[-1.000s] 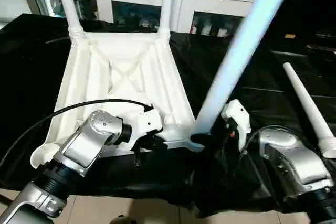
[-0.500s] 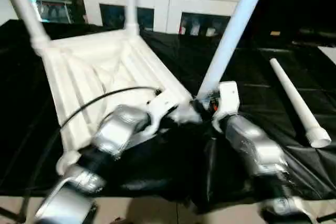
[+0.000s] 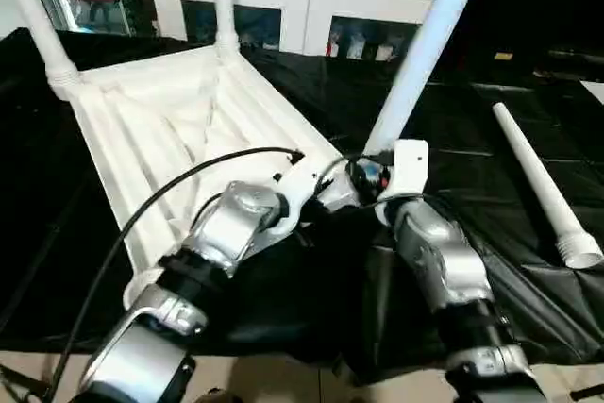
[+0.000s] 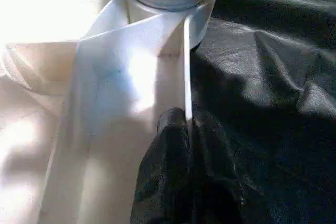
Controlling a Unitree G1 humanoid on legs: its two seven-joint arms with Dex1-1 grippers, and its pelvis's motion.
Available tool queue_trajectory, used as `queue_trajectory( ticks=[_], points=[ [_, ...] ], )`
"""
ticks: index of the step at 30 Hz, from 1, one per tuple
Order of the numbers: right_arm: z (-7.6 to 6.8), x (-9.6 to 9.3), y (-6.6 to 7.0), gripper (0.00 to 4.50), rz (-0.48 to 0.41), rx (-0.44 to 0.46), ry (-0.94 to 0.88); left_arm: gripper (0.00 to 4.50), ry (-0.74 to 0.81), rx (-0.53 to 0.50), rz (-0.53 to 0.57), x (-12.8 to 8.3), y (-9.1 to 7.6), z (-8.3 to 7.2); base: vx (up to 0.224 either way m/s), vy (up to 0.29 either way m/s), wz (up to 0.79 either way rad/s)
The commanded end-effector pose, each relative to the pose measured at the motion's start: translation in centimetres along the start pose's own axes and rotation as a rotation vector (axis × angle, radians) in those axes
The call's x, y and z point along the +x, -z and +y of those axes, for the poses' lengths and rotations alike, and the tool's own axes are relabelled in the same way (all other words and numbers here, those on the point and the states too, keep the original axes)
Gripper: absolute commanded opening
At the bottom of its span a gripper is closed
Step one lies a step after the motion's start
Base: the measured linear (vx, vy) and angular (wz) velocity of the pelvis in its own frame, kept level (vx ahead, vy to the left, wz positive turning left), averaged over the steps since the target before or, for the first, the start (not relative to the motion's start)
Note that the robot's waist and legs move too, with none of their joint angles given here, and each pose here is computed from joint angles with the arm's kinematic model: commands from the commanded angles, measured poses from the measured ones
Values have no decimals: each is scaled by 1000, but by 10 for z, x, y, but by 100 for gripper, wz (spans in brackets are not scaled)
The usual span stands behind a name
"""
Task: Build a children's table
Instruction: Rotate leg to tighten
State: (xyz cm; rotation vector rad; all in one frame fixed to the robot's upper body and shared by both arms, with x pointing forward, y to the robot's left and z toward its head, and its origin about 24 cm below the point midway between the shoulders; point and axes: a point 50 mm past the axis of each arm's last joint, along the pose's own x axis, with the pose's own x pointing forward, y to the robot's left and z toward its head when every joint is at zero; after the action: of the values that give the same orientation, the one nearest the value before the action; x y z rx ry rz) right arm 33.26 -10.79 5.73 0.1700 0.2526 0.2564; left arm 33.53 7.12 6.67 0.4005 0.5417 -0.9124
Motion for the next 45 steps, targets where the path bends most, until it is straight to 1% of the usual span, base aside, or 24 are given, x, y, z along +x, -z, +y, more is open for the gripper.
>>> queue_trajectory(
  ticks=[1,3,6,8,9,10,11,12,15,18,19,20,21,25,28,32,33,36,38,41,42,43,44,45],
  points=[
    [0,-5,-7,349,-25,-19,-40,0,20,49,-62,-6,-10,-2,0,0,0],
    [-10,-13,-11,367,-37,-53,-42,0,49,75,-56,-12,-5,-2,0,0,0],
    [-16,-20,-14,384,-36,-82,-82,0,66,73,-46,-15,0,-1,0,0,0],
    [-22,-32,-15,407,-5,-129,-193,0,96,92,-31,-21,6,0,0,0,0],
    [-23,-33,-15,419,-3,-132,-200,0,97,94,-30,-22,6,1,0,0,0],
    [-25,-36,-16,419,8,-145,-231,0,104,103,-27,-24,8,1,0,0,0],
    [-29,-42,-15,440,31,-171,-281,0,119,110,-19,-26,11,2,0,0,0],
    [-33,-47,-13,440,65,-192,-329,0,144,115,-16,-29,12,0,0,0,0],
    [-39,-53,-9,447,121,-248,-398,0,200,141,-16,-33,14,-3,0,0,0],
    [-41,-54,-8,447,137,-256,-415,0,228,159,-18,-35,14,-5,0,0,0],
    [-41,-56,-7,447,158,-264,-466,0,276,173,-11,-38,16,-9,0,0,0],
    [-41,-56,-7,447,158,-264,-466,0,276,173,-11,-38,16,-9,0,0,0],
    [-41,-56,-6,447,175,-295,-530,0,340,186,-2,-41,18,-15,0,0,0],
    [-42,-54,-5,447,181,-305,-548,0,350,191,-3,-42,18,-16,0,0,0],
    [-39,-53,-3,447,190,-292,-605,0,357,190,-2,-42,18,-16,0,0,0],
    [-39,-50,1,447,210,-321,-621,0,361,192,1,-42,19,-16,0,0,0],
    [-39,-49,2,412,214,-328,-639,0,360,192,2,-42,19,-16,0,0,0],
    [-39,-49,1,407,203,-315,-648,0,359,192,3,-43,19,-15,0,0,0],
    [-38,-48,0,378,196,-307,-652,0,360,191,3,-42,19,-15,0,0,0],
    [-39,-48,0,357,189,-302,-658,0,359,189,4,-42,19,-16,0,0,0],
    [-39,-48,0,357,189,-302,-658,0,359,189,4,-42,19,-16,0,0,0],
    [-38,-48,1,346,190,-297,-664,0,360,188,6,-42,20,-16,0,0,0],
    [-38,-48,1,323,190,-297,-664,0,360,188,6,-42,20,-16,0,0,0],
    [-38,-48,2,318,188,-297,-669,0,360,189,7,-42,20,-15,0,0,0]
  ],
)
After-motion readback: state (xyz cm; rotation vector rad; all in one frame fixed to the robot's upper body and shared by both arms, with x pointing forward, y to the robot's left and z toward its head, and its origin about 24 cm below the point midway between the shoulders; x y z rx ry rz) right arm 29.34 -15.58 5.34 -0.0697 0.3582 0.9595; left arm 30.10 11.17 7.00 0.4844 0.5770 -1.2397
